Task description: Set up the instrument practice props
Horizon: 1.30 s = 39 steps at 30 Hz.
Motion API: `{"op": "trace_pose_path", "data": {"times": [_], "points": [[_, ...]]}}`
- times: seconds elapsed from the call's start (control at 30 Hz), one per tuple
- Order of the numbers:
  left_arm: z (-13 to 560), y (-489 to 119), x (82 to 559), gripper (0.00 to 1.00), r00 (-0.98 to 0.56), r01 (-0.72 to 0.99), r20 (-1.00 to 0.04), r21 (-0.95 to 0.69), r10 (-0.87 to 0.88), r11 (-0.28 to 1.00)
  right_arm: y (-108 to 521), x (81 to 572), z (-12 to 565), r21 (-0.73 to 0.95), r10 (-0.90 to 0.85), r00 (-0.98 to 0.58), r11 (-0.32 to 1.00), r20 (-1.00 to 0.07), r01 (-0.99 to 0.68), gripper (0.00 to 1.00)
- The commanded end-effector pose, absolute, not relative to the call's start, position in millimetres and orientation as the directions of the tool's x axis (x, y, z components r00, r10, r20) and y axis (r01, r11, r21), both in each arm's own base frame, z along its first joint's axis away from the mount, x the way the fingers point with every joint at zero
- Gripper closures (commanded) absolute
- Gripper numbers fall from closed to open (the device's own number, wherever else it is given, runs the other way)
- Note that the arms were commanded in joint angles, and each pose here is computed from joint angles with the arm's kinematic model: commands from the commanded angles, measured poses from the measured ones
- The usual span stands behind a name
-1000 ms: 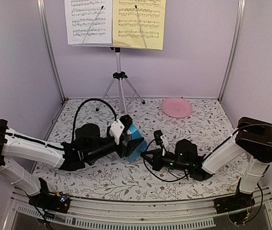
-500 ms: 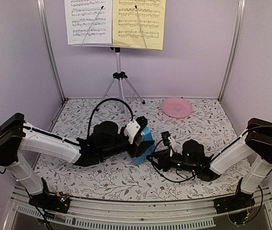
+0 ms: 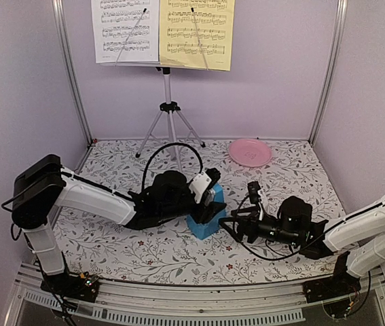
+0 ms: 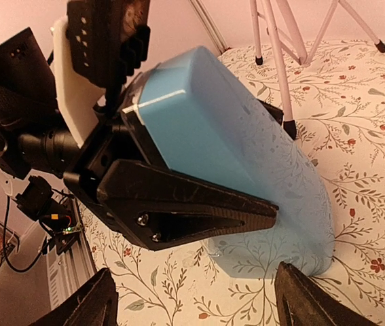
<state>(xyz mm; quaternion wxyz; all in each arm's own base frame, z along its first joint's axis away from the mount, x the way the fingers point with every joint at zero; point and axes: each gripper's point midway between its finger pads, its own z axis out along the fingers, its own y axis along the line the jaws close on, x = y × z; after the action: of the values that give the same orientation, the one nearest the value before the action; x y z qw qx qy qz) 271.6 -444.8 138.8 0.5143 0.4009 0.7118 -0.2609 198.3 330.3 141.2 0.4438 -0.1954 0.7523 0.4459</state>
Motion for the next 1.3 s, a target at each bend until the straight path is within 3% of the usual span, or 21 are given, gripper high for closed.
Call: {"op": "trace_pose_path", "data": {"times": [0.0,0.07,0.13,0.3,0.43,0.53,0.57,0.83,1.07,1.27], "points": [[167,-457,280,0.93,-0.140,0.841,-0.972,-0.017,0.188,0.541,310,204,146,0.469,0.113,-0.514,0.606,-0.850,-0.643,0.15],[166,-457,281,0.90,-0.152,0.841,-0.971,-0.029,0.185,0.541,305,206,157,0.461,0.129,-0.499,0.622,-0.857,-0.632,0.12],[165,-456,280,0.80,-0.160,0.842,-0.970,-0.038,0.183,0.538,302,210,167,0.451,0.137,-0.486,0.641,-0.863,-0.621,0.10],[172,-448,271,0.41,-0.164,0.866,-0.972,-0.060,0.169,0.496,303,219,189,0.429,0.131,-0.474,0.674,-0.871,-0.602,0.09],[178,-434,264,0.25,-0.158,0.872,-0.975,-0.064,0.155,0.485,311,223,206,0.418,0.125,-0.462,0.669,-0.878,-0.615,0.09],[183,-418,256,0.03,-0.142,0.878,-0.981,-0.064,0.130,0.474,318,225,217,0.415,0.126,-0.454,0.663,-0.882,-0.623,0.08],[185,-413,252,0.01,-0.138,0.883,-0.983,-0.066,0.122,0.465,320,227,219,0.413,0.124,-0.452,0.662,-0.883,-0.625,0.08],[198,-389,237,0.02,-0.117,0.901,-0.991,-0.075,0.071,0.428,348,240,230,0.406,0.090,-0.470,0.660,-0.878,-0.632,0.09],[202,-389,238,0.21,-0.090,0.916,-0.994,-0.057,0.065,0.396,363,254,222,0.391,0.062,-0.493,0.697,-0.868,-0.601,0.10],[204,-395,243,0.29,-0.089,0.919,-0.994,-0.059,0.060,0.390,361,259,208,0.402,0.068,-0.521,0.722,-0.851,-0.563,0.12]]}}
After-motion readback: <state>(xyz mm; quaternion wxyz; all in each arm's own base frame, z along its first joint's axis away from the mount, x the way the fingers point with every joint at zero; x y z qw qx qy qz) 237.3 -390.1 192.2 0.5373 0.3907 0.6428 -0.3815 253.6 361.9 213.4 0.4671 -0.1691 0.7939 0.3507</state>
